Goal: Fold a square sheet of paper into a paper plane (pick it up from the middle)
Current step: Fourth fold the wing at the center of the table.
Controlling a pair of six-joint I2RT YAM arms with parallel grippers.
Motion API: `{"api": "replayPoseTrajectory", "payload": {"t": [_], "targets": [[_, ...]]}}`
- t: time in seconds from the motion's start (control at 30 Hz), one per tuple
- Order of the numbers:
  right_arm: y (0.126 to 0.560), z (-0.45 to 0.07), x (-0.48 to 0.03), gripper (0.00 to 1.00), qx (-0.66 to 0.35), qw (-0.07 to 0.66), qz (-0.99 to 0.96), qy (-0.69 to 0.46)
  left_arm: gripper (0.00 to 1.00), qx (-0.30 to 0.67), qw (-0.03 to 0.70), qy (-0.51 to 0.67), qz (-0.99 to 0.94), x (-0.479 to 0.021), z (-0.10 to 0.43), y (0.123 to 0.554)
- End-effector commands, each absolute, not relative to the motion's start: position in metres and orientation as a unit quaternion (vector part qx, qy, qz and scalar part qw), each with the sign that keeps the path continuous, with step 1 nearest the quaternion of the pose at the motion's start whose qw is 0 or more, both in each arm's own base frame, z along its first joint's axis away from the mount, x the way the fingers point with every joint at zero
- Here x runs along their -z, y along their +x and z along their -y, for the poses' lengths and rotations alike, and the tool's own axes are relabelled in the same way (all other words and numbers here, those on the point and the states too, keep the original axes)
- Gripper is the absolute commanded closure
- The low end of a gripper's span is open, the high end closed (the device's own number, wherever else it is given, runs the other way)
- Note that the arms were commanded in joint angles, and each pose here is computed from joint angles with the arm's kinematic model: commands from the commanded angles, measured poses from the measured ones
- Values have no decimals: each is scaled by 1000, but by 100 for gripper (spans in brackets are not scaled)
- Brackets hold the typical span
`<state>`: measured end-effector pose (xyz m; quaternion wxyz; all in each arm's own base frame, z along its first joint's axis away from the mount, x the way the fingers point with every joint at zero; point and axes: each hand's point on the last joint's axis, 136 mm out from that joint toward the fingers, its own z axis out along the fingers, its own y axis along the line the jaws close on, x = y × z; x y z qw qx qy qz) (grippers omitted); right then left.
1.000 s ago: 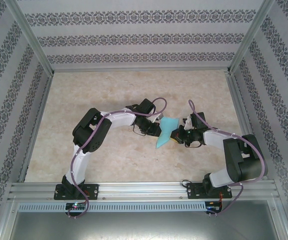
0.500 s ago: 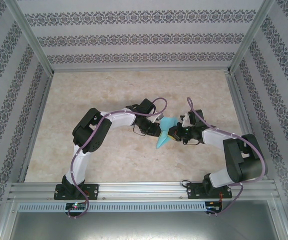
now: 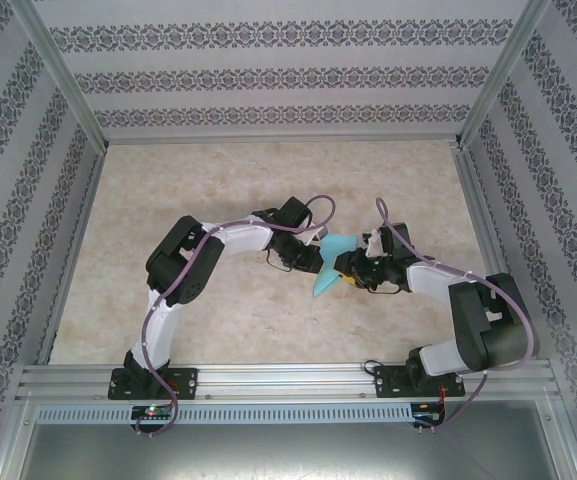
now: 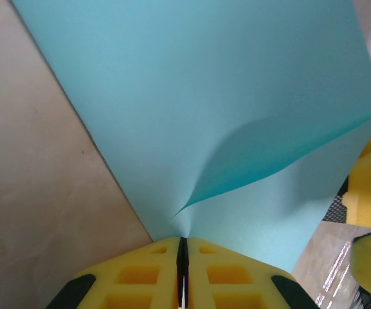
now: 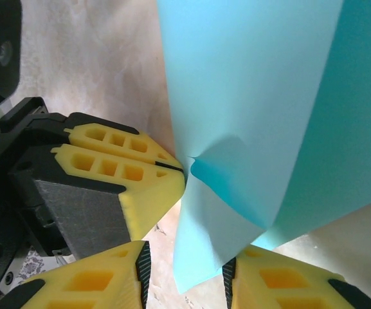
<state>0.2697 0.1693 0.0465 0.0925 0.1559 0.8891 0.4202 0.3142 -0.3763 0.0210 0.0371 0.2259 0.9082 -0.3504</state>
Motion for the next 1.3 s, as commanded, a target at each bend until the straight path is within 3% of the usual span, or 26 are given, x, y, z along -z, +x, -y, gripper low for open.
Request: {"api": "replayPoseTrajectory", "payload": {"t": [0.0,0.3,0.8,1.27], "targets": [[269,-175,-41,63,-429,93,-887,145,87,316,18,231,-920,6,369,308],[275,-185,-33,64,-417,83,-894,139,87,312,16,231,-921,9,368,307],[265,-168,-19,85,-320,57,-936,138,87,309,13,235,-921,11,367,307],[270,-173,-25,89,-307,57,-942,127,87,313,14,237,-920,11,367,306]]}}
